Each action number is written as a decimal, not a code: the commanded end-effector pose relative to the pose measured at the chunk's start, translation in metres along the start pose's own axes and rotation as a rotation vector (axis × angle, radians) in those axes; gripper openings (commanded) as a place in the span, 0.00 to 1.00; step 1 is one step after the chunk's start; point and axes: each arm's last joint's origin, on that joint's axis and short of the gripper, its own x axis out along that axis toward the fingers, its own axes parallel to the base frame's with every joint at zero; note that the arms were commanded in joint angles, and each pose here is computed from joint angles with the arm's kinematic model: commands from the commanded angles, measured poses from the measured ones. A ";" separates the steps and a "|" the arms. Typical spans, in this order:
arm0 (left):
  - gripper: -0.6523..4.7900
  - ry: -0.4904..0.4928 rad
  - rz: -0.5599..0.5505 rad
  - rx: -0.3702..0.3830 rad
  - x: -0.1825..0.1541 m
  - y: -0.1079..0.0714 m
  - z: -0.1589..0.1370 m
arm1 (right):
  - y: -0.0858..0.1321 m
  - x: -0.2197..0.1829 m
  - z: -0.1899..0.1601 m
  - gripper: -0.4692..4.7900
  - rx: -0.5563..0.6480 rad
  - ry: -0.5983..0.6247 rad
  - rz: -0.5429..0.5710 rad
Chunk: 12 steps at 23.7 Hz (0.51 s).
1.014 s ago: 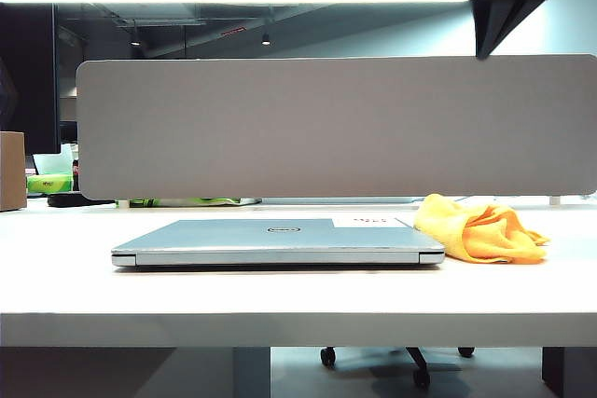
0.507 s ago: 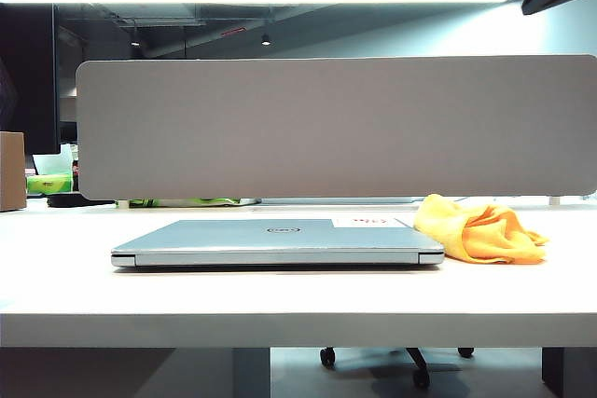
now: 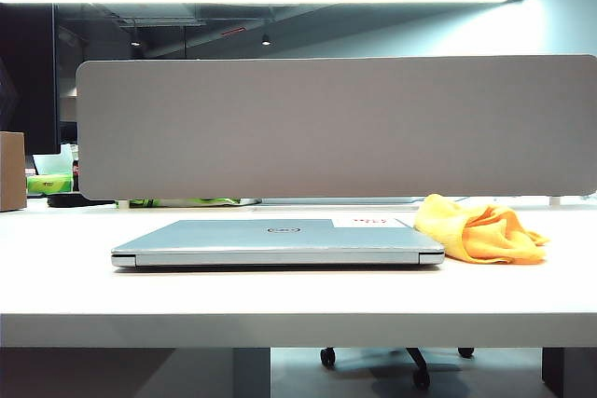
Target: Pick up the rag and use it to wipe the water off the lid of the laptop on the table.
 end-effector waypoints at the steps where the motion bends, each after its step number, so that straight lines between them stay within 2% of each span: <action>1: 0.16 -0.148 0.064 0.020 -0.017 -0.003 0.007 | -0.002 -0.008 -0.001 0.09 0.023 0.024 -0.040; 4: 0.16 -0.188 0.120 0.020 -0.020 0.000 -0.001 | -0.003 -0.009 -0.001 0.09 0.034 0.020 -0.059; 12: 0.16 -0.047 0.149 0.006 -0.002 0.015 -0.049 | -0.005 -0.010 -0.016 0.09 0.022 0.040 -0.049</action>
